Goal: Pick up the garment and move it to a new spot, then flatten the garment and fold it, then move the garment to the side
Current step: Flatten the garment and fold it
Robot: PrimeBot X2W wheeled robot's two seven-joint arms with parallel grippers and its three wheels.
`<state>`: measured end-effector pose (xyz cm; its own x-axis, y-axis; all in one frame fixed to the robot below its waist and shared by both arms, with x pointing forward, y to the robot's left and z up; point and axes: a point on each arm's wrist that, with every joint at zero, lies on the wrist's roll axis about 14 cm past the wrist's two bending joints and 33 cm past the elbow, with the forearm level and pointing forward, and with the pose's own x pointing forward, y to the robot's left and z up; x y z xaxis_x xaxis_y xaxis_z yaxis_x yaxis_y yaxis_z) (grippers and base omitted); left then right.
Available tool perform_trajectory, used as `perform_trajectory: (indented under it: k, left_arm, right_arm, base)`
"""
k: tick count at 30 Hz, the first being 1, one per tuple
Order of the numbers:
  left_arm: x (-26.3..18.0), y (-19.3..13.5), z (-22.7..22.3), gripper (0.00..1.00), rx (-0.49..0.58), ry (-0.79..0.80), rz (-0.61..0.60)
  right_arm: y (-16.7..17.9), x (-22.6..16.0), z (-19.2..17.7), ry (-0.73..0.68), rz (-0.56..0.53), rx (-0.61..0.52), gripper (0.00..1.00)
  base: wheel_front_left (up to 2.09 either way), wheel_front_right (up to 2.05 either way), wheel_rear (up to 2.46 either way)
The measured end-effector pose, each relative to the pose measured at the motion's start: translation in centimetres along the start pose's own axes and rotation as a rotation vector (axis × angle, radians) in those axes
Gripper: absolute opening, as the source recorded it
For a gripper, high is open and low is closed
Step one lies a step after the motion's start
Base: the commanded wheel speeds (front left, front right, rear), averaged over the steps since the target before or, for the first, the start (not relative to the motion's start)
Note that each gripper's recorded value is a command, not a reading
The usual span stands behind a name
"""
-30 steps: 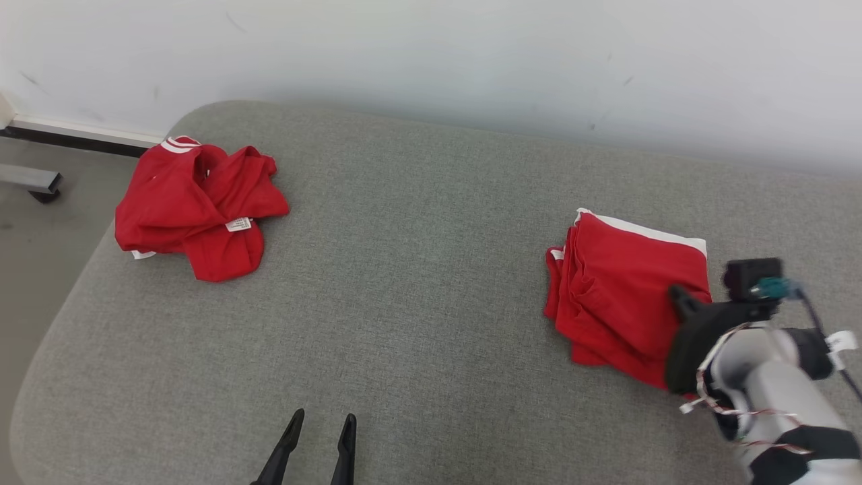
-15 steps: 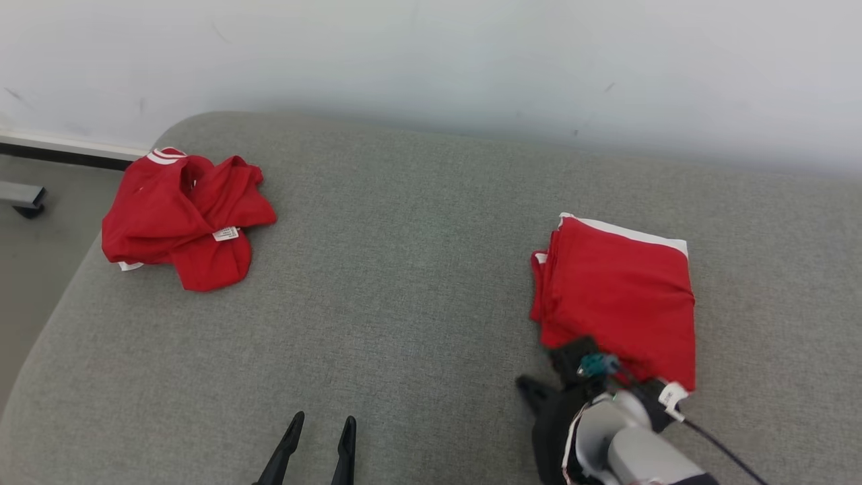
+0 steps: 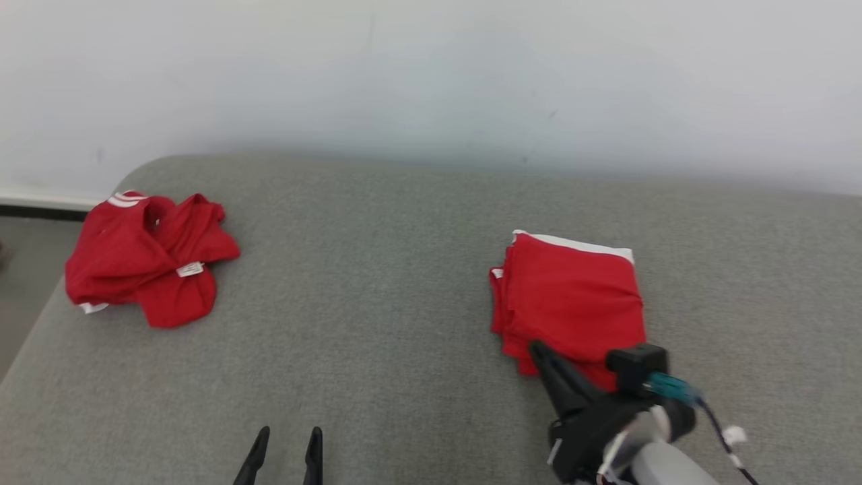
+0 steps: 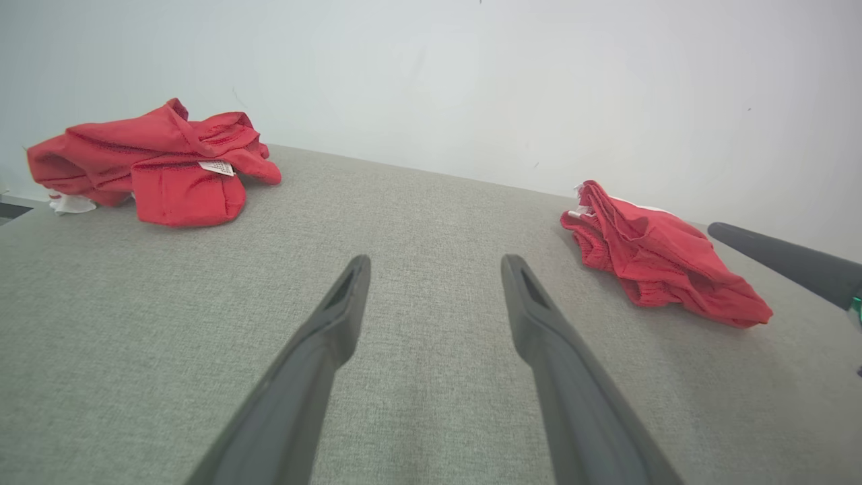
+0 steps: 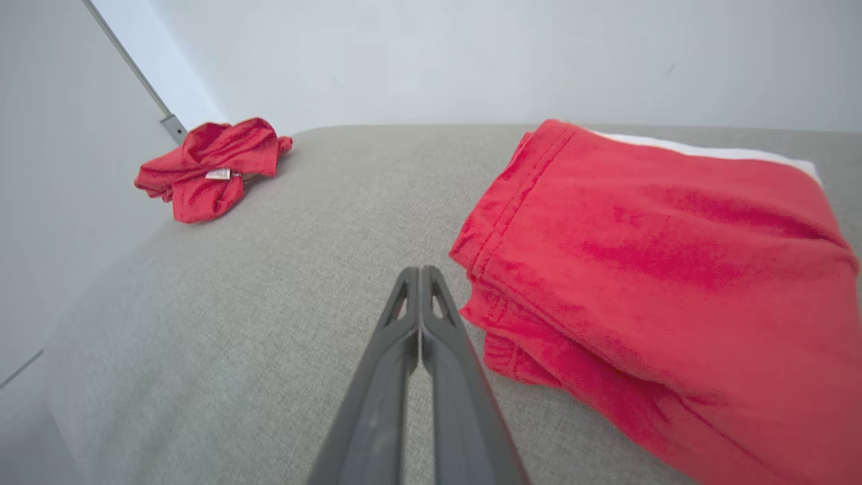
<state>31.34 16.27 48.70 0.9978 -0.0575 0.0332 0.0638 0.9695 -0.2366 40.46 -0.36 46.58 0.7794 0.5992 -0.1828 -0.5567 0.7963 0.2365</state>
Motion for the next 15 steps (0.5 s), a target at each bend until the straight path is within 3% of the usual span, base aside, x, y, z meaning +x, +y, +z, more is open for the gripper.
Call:
perform_trajectory:
  k: [1, 2, 3, 11, 15]
  left_arm:
    - [0.1, 0.0, 0.1, 1.00, 0.002, -0.005, -0.001]
    - [0.2, -0.1, 0.4, 1.00, 0.004, -0.013, -0.002]
    - [0.4, -0.2, 0.6, 1.00, 0.007, -0.020, -0.005]
    - [1.1, -1.2, 2.0, 1.00, 0.021, -0.065, -0.041]
    - [1.1, -1.7, 2.4, 1.00, 0.023, -0.080, -0.056]
  right_arm:
    - [-0.7, -0.6, 0.8, -0.045, -0.024, 0.012, 0.36]
    - [-1.4, -1.3, 1.4, -0.085, -0.049, 0.018, 0.56]
    - [-2.2, -2.1, 1.9, -0.120, -0.075, 0.018, 1.00]
    - [-6.9, -9.3, 5.9, -0.364, -0.285, -0.006, 1.00]
    - [-8.6, -13.1, 5.6, -0.397, -0.395, -0.026, 1.00]
  base:
    - [0.00, 0.00, 0.00]
    - [0.00, 0.00, 0.00]
    - [0.00, 0.00, 0.00]
    - [0.00, 0.00, 0.00]
    - [0.00, 0.00, 0.00]
